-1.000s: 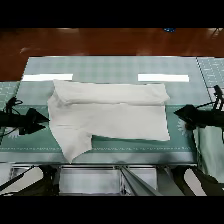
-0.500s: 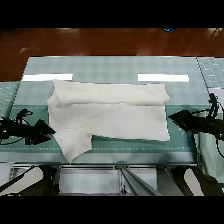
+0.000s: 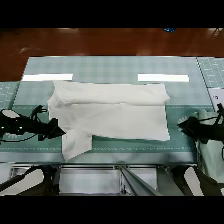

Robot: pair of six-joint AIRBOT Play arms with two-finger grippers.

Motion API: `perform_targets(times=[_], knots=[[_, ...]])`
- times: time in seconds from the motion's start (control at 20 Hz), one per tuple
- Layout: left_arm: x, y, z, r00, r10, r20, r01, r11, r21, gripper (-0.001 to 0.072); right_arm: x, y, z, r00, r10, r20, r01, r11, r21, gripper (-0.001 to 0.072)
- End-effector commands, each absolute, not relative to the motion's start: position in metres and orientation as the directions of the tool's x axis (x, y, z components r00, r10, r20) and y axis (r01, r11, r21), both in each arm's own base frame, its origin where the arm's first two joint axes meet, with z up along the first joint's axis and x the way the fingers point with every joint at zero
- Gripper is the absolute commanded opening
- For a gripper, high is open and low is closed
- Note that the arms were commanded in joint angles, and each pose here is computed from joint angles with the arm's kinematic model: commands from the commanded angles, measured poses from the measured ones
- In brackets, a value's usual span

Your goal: Fold the shirts.

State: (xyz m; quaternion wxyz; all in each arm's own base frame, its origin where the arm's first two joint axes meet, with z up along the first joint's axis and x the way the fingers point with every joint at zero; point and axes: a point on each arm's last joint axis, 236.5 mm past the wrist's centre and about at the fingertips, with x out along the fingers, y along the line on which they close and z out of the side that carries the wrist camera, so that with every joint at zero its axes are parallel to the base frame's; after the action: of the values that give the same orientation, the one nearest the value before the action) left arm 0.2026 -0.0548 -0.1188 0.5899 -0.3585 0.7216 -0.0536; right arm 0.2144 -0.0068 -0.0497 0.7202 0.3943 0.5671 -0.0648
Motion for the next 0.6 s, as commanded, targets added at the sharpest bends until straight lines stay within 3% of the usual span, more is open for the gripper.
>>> perform_targets(times=[0.0, 0.2, 0.55], knots=[[0.205, -0.057, -0.120, -0.044, -0.575, -0.817, -0.432, 0.749, -0.503, 0.0029, 0.165, 0.013, -0.076, 0.185, 0.437, -0.880, 0.607, 0.654, 0.452, 0.0410], [0.204, -0.058, -0.120, -0.048, -0.578, -0.815, -0.432, 0.748, -0.505, 0.0029, 0.174, 0.024, -0.077, 0.236, 0.474, -0.849, 0.617, 0.602, 0.507, 0.0410], [0.204, -0.058, -0.120, -0.048, -0.578, -0.815, -0.432, 0.747, -0.505, 0.0029, 0.173, 0.035, -0.098, 0.146, 0.550, -0.822, 0.647, 0.576, 0.500, 0.0410]])
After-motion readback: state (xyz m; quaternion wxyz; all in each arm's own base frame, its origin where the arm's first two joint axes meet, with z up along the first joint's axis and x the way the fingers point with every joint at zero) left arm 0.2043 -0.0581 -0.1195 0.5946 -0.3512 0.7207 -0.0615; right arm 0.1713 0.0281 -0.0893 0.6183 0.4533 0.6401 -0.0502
